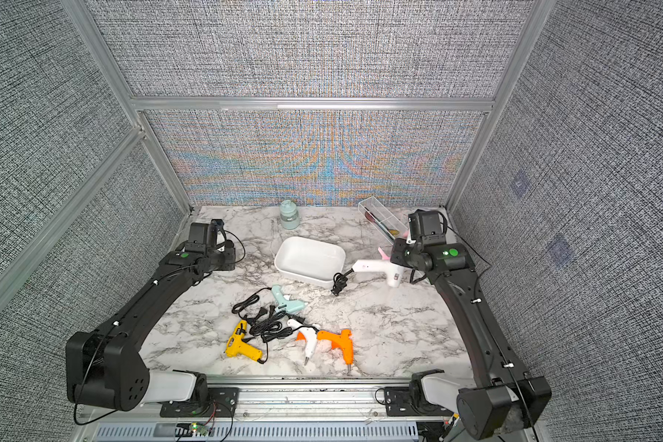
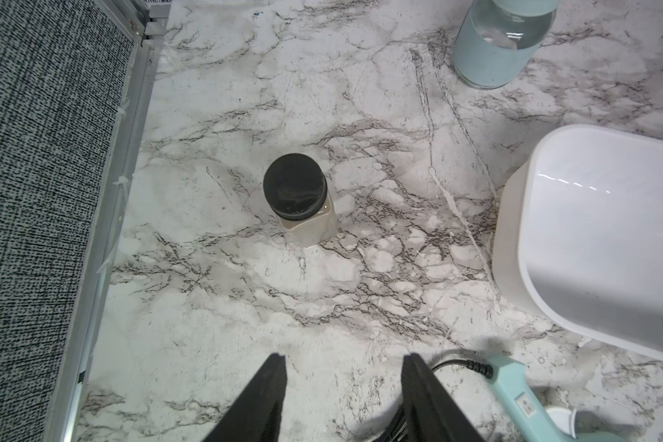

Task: Put the hot melt glue gun into the storage box
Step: Place the hot melt adhesive gun at the center of the board.

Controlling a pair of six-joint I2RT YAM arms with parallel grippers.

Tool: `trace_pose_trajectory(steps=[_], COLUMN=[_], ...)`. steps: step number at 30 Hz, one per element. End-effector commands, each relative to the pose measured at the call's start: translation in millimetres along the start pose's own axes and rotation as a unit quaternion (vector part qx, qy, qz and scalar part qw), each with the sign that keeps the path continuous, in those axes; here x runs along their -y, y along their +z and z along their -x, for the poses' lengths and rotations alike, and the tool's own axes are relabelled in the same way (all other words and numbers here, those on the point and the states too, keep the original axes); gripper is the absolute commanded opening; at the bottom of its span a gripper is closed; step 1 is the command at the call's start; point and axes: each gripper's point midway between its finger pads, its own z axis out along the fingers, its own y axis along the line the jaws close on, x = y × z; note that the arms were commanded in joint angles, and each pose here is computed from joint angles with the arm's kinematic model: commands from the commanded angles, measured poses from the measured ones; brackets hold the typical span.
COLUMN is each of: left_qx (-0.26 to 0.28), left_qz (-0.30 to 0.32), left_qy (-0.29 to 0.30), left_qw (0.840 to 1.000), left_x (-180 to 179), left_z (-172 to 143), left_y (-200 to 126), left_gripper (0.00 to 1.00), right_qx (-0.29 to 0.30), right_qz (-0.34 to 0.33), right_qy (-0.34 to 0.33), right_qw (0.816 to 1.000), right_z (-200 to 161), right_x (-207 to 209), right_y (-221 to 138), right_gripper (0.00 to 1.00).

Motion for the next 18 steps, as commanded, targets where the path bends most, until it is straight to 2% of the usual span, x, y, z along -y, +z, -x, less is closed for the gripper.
trace_pose_trajectory(steps=[1, 10, 18], left_qx=[-0.001, -0.009, -0.086], left_qz=[-0.007, -0.02, -0.056], left_qy=[-0.002, -0.002, 0.022], left_qw=[1.0, 1.0, 0.994], left_x=[3, 11, 55], left_z=[2, -1, -42], left_y=[1, -4, -11], left_gripper=[0.54, 0.55, 0.55], right_qx=[-0.039, -0.156, -0.222], right_qz=[-0.001, -0.07, -0.102], right_qy=[-0.006, 0.027, 0.047], right_qw=[0.999, 0.985, 0.969], right_z=[-22, -73, -109], right_x=[3, 22, 30], right_y=[17, 106, 159], right_gripper=[0.15, 0.18, 0.33])
